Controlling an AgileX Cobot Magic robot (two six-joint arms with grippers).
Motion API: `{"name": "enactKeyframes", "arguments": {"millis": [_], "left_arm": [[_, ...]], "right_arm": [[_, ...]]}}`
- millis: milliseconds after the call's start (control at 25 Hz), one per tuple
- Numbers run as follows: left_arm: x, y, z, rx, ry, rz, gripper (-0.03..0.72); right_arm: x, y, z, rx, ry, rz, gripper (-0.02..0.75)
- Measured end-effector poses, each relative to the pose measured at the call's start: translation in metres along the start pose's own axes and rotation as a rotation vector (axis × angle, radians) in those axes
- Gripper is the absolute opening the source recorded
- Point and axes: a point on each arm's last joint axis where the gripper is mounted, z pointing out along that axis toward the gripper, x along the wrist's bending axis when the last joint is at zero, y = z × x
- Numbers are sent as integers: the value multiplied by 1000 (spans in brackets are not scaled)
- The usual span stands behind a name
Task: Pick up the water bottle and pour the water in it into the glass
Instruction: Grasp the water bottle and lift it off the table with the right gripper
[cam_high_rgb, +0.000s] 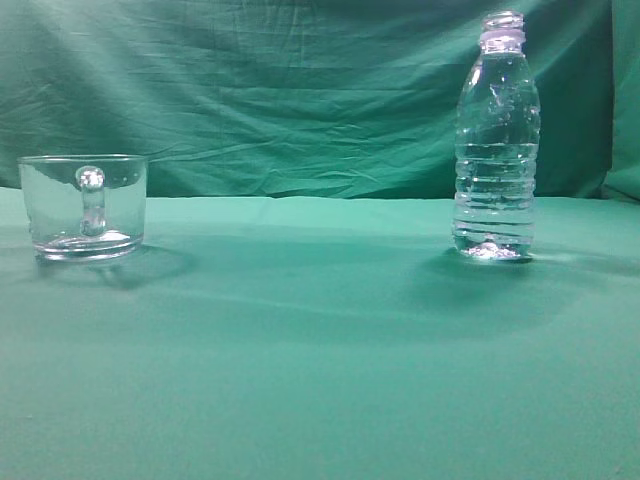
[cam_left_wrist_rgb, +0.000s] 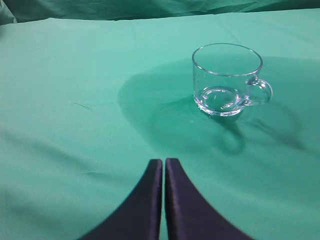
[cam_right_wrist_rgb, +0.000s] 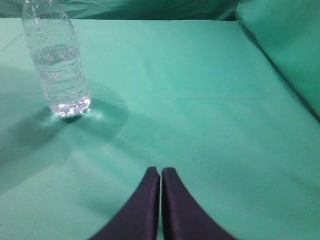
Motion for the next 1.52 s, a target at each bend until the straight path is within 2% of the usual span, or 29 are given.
{"name": "enactKeyframes", "arguments": {"millis": [840,920,1240,1360,1520], "left_arm": [[0,0,0,0,0,0,0],[0,0,0,0,0,0,0],[0,0,0,0,0,0,0],[0,0,0,0,0,0,0],[0,0,0,0,0,0,0]], "right_arm": [[0,1,0,-12,1,0,0],[1,6,0,-75,7,3,0],[3,50,-15,-587,75,120,0],[3,54,-17,-577,101,211,0],[3,80,-27,-541,107,267,0]]}}
